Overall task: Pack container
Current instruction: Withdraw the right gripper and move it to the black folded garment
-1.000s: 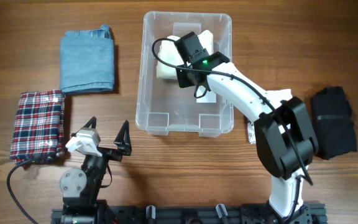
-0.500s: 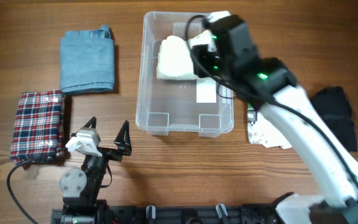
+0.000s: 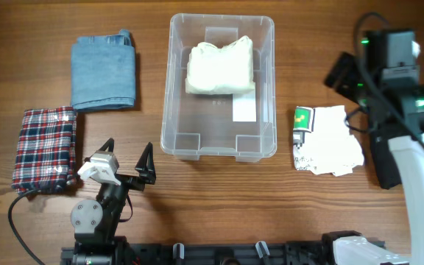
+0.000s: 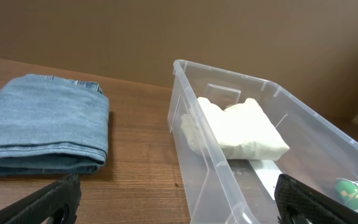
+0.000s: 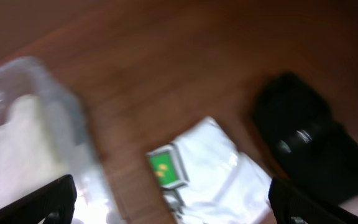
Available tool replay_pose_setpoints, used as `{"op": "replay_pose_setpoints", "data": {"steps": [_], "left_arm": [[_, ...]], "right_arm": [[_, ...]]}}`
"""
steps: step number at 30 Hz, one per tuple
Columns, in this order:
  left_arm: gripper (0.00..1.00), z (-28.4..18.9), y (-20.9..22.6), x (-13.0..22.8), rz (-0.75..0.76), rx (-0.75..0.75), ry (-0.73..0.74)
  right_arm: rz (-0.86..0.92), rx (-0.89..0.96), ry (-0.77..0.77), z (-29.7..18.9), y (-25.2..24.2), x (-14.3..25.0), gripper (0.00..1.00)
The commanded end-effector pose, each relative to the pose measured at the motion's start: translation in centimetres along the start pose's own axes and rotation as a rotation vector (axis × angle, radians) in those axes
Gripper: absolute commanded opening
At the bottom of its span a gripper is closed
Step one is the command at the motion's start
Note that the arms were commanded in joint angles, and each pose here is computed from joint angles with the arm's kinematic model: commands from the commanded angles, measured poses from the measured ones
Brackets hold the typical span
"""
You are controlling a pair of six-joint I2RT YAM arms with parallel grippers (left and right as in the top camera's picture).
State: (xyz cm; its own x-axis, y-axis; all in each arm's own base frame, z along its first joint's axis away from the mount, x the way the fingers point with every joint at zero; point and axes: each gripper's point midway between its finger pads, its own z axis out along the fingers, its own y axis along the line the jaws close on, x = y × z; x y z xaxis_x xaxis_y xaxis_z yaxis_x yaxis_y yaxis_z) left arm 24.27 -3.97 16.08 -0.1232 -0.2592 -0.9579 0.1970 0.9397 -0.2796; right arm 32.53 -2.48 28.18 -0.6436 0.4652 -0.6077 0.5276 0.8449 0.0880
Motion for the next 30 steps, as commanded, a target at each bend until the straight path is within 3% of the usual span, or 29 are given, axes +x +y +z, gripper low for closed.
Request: {"op": "replay_pose_setpoints", "data": {"steps": [1, 12, 19, 30], "left_arm": [[1.0, 0.0, 0.3, 0.3, 0.014, -0.009, 0.006], [1.0, 0.0, 0.3, 0.3, 0.014, -0.009, 0.005], [1.0, 0.0, 0.3, 0.3, 0.013, -0.009, 0.006], [1.0, 0.0, 0.3, 0.3, 0.014, -0.009, 0.006]], "right_arm": [[0.166, 0.07, 0.067, 1.6, -3.6, 0.6, 1.0], [0.655, 0.304, 0.208, 6.8, -14.6, 5.0, 1.0], [0.777, 0.4, 0.238, 8.9, -19.2, 8.0, 1.0], [0.986, 0.492, 0.272, 10.8, -21.2, 12.4, 1.0]]}}
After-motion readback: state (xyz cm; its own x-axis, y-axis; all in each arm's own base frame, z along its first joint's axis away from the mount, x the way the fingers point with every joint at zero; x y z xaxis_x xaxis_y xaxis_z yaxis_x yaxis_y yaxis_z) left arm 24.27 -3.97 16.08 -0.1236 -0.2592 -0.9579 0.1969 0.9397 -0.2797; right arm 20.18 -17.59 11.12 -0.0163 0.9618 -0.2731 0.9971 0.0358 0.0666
